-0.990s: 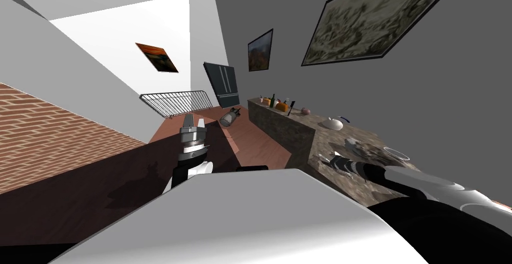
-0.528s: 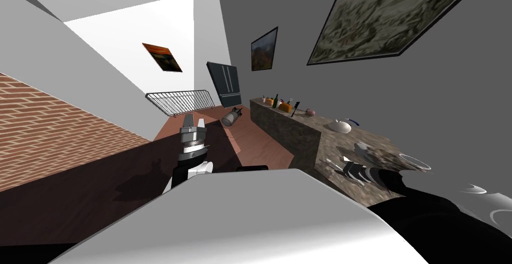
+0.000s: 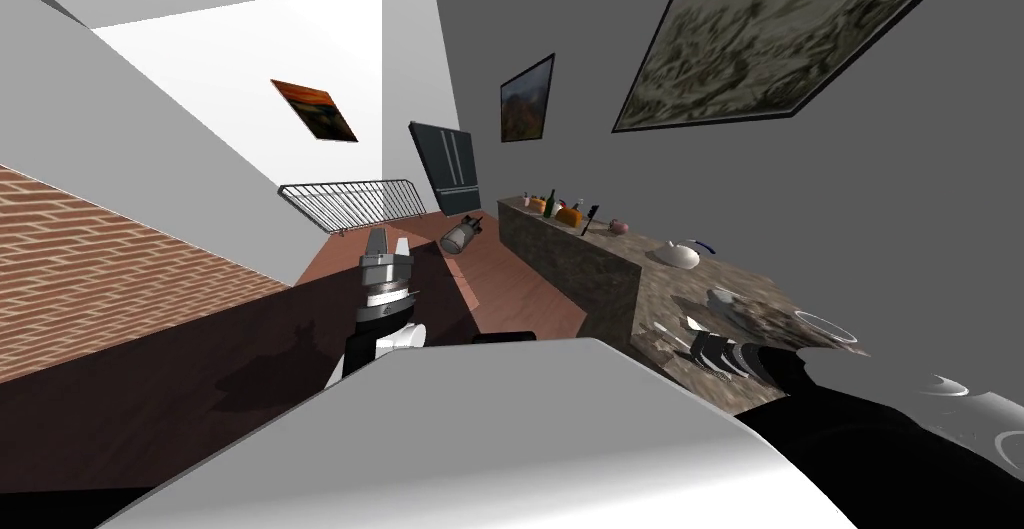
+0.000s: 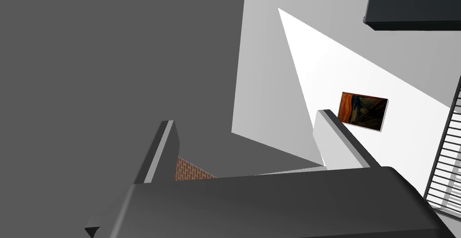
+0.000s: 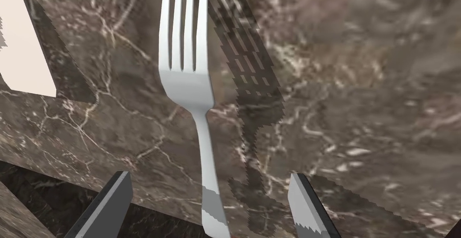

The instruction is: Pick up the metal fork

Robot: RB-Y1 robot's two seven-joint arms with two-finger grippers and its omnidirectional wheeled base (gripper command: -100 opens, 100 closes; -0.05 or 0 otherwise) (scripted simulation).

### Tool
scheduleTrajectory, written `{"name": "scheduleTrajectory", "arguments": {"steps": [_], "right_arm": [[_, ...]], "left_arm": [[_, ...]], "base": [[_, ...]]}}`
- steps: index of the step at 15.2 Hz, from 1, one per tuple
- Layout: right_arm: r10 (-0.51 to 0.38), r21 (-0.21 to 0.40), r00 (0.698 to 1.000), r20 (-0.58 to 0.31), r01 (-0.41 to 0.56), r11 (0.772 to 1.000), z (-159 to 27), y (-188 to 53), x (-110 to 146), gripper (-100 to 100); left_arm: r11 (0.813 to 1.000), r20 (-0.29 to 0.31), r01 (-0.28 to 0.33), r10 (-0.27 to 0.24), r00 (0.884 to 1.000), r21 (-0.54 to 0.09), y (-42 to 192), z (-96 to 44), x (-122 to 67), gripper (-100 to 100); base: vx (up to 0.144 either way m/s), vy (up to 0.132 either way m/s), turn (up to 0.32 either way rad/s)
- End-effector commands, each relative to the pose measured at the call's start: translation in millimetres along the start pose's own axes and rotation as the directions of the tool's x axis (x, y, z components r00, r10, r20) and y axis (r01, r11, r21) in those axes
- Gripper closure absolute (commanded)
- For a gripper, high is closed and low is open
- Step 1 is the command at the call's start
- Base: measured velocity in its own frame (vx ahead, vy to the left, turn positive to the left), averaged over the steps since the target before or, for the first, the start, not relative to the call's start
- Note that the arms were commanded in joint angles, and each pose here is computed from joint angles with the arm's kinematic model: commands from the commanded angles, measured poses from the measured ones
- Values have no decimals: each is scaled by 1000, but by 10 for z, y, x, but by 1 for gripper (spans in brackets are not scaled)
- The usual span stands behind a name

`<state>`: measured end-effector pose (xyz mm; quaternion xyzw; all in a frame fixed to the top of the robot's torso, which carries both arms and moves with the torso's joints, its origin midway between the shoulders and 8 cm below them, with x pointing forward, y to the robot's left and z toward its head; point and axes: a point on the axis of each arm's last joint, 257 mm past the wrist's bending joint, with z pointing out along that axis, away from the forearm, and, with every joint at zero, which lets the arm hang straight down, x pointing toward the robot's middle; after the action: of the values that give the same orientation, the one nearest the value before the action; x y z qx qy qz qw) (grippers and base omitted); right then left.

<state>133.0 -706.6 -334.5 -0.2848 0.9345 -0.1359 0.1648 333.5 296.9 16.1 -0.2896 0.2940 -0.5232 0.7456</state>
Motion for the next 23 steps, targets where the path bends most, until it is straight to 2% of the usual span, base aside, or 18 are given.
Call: {"name": "scheduleTrajectory", "arguments": {"steps": [1,7,9,10,14,17,23], "right_arm": [[-8,-1,1000,3,8,1000,28,75,-39,-100],[-31,-10,999,18,31,999,99,332,-185,-100],[-29,-10,999,16,29,1000,96,304,-169,-100],[-30,-9,999,15,30,1000,98,310,-170,100],[-32,-11,999,15,32,999,98,313,-171,100],[-13,-3,1000,6,13,1000,45,126,-69,100],[9,3,1000,-2,-9,1000,-26,-64,35,100]], "left_arm": [[1000,0,0,0,1000,0,0,0,0,0],[1000,0,0,0,1000,0,0,0,0,0],[1000,0,0,0,1000,0,0,0,0,0],[1000,0,0,0,1000,0,0,0,0,0],[1000,0,0,0,1000,0,0,0,1,0],[1000,0,0,0,1000,0,-1,1,1,0],[1000,0,0,0,1000,0,-1,1,1,0]], "base": [[44,-65,-54],[58,-64,-78],[42,-42,-35],[9,-7,2],[0,0,0],[-62,60,121],[-55,67,59]]}}
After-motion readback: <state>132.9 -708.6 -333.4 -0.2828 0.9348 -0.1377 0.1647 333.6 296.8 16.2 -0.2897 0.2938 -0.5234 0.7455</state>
